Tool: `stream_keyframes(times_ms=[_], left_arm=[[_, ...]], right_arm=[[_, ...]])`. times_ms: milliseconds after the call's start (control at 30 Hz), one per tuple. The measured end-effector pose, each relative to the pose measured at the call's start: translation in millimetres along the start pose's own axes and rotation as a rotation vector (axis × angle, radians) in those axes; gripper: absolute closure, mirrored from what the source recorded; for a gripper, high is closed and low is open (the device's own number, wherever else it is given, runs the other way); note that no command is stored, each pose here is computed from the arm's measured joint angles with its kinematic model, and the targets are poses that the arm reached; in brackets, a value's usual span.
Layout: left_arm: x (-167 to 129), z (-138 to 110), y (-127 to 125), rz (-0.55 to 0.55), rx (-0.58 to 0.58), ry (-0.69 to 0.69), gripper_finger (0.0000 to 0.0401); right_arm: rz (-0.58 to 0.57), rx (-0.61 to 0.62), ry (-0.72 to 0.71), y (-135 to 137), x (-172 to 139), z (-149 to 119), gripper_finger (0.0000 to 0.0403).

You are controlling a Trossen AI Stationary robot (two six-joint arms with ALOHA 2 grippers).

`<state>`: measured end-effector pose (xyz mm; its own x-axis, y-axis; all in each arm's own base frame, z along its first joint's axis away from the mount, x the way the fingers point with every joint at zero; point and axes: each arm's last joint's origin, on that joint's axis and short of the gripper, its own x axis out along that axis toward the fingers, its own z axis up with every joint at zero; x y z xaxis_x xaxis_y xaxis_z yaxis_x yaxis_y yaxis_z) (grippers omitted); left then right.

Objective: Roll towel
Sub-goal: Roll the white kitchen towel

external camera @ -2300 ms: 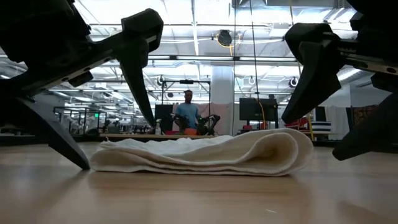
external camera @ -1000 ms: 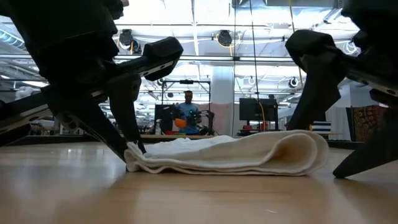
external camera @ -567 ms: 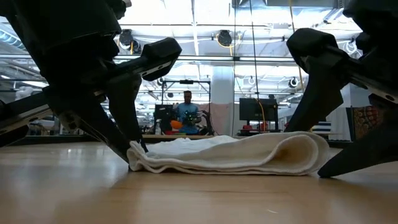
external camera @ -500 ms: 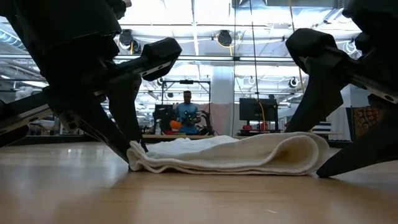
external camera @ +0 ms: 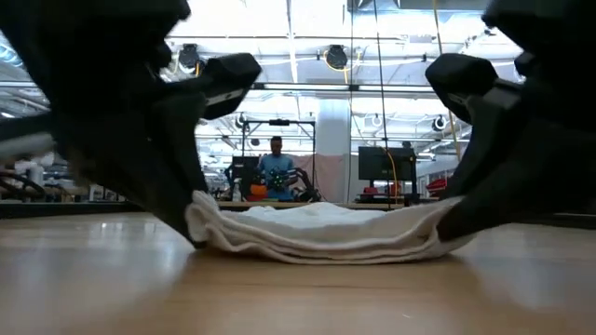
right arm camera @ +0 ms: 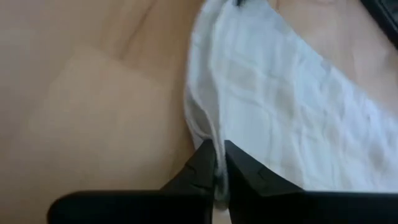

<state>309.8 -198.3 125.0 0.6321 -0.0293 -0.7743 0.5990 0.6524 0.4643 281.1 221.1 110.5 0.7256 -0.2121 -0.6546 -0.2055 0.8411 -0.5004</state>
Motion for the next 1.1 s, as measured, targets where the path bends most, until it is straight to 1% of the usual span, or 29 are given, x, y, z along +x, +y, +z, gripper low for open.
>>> stream_keyframes(times_ms=[100, 200, 333, 433, 533, 700, 800, 900, 1000, 1100], left_arm=[[-3, 7, -5, 0.007, -0.080, -0.049, 0.0397], [-5, 10, -10, 0.033, -0.141, -0.062, 0.0398], [-10, 10, -20, 0.086, -0.192, -0.018, 0.0398], [-14, 10, -29, 0.124, -0.214, 0.009, 0.0398], [-24, 15, -36, 0.151, -0.246, -0.015, 0.0398], [-43, 23, -40, 0.181, -0.336, -0.075, 0.0398], [-47, 25, -40, 0.195, -0.356, -0.091, 0.0398], [-44, 21, -37, 0.198, -0.401, -0.081, 0.0398], [-39, 10, -37, 0.190, -0.455, -0.050, 0.0398], [-36, 3, -39, 0.190, -0.513, -0.041, 0.0398]], right_arm=[[0.010, 0.093, -0.026, 1, -5, 9, 0.0390], [0.022, 0.160, -0.039, 2, -8, 15, 0.0398], [0.036, 0.221, -0.068, 3, -13, 26, 0.0397], [0.079, 0.260, -0.076, 5, -16, 32, 0.0398], [0.126, 0.323, -0.074, 6, -17, 35, 0.0399], [0.136, 0.437, -0.072, 6, -17, 36, 0.0399], [0.136, 0.492, -0.069, 5, -16, 36, 0.0399], [0.129, 0.564, -0.058, 1, -13, 36, 0.0399], [0.127, 0.635, -0.042, -6, -10, 37, 0.0399], [0.196, 0.695, -0.025, -14, -9, 40, 0.0399]])
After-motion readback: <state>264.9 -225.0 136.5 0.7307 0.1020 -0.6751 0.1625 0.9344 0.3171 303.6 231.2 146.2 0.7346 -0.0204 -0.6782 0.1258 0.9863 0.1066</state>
